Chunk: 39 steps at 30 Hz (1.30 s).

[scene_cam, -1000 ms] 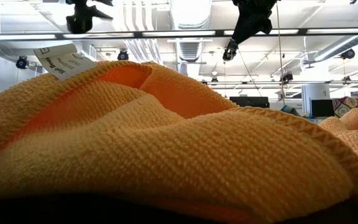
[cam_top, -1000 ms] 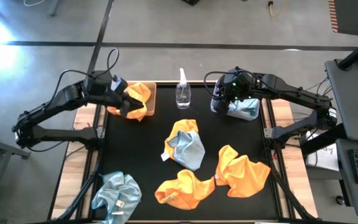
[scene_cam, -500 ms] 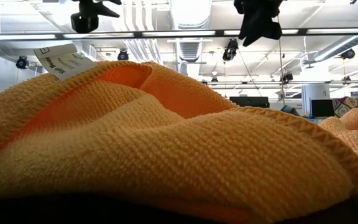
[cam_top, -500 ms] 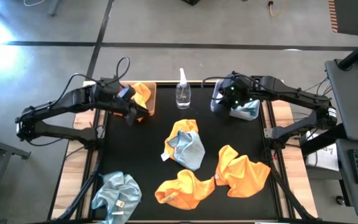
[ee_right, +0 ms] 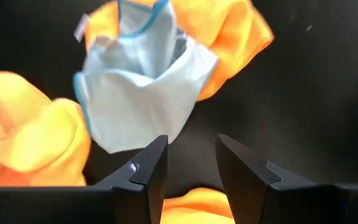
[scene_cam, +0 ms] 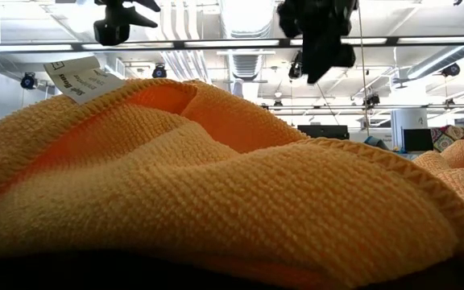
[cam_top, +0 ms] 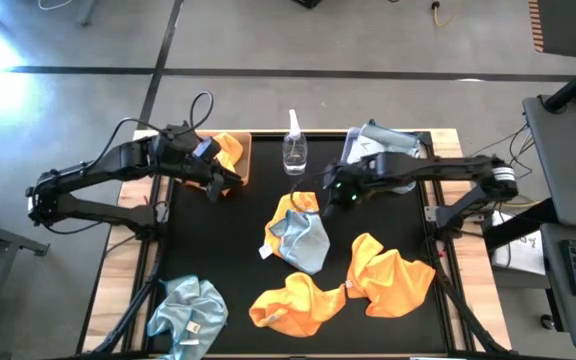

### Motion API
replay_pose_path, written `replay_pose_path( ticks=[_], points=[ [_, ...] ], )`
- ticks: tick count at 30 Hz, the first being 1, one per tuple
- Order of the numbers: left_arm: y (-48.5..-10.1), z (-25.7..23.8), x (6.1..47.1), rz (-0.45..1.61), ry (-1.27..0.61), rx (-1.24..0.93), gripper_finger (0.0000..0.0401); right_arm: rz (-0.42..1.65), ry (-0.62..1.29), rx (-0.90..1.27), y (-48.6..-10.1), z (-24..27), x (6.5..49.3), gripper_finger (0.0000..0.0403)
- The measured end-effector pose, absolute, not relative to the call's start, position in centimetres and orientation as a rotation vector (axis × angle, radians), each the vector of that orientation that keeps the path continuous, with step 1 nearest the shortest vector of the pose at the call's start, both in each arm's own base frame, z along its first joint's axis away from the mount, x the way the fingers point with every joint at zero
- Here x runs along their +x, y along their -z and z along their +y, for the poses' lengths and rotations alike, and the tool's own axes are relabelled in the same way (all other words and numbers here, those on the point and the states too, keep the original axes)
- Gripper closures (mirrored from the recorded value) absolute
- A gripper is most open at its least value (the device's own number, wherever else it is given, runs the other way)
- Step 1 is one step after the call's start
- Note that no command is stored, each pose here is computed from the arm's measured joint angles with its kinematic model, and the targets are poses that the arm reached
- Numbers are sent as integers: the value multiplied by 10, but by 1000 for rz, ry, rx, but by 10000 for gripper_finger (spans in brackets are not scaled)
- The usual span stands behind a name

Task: Sort microfiber towel by color & place in baskets
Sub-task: Put the blue towel into the transparent bin

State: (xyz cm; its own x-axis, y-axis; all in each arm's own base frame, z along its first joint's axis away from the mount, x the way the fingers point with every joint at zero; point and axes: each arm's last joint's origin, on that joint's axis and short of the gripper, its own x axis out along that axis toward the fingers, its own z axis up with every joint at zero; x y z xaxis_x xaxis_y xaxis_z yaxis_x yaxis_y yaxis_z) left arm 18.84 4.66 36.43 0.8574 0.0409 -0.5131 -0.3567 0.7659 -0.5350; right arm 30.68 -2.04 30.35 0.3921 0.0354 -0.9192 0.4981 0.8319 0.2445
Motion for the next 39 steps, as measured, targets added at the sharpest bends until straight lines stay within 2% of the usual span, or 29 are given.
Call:
replay_pose_path(
  ticks=[4,11,18,29,39],
  points=[
    [-365,46,187,499,-218,-646,294,1192,315,513,-284,-14,322,273],
    [-367,44,179,514,-196,-562,294,1150,206,372,-269,2,344,273],
    [-369,42,173,508,-177,-499,294,1203,243,398,-246,2,356,273],
    [-373,41,167,491,-158,-435,294,1279,8,-30,-214,10,371,273],
    [-372,39,160,518,-155,-415,294,1249,-124,-448,-212,6,377,273]
  ],
)
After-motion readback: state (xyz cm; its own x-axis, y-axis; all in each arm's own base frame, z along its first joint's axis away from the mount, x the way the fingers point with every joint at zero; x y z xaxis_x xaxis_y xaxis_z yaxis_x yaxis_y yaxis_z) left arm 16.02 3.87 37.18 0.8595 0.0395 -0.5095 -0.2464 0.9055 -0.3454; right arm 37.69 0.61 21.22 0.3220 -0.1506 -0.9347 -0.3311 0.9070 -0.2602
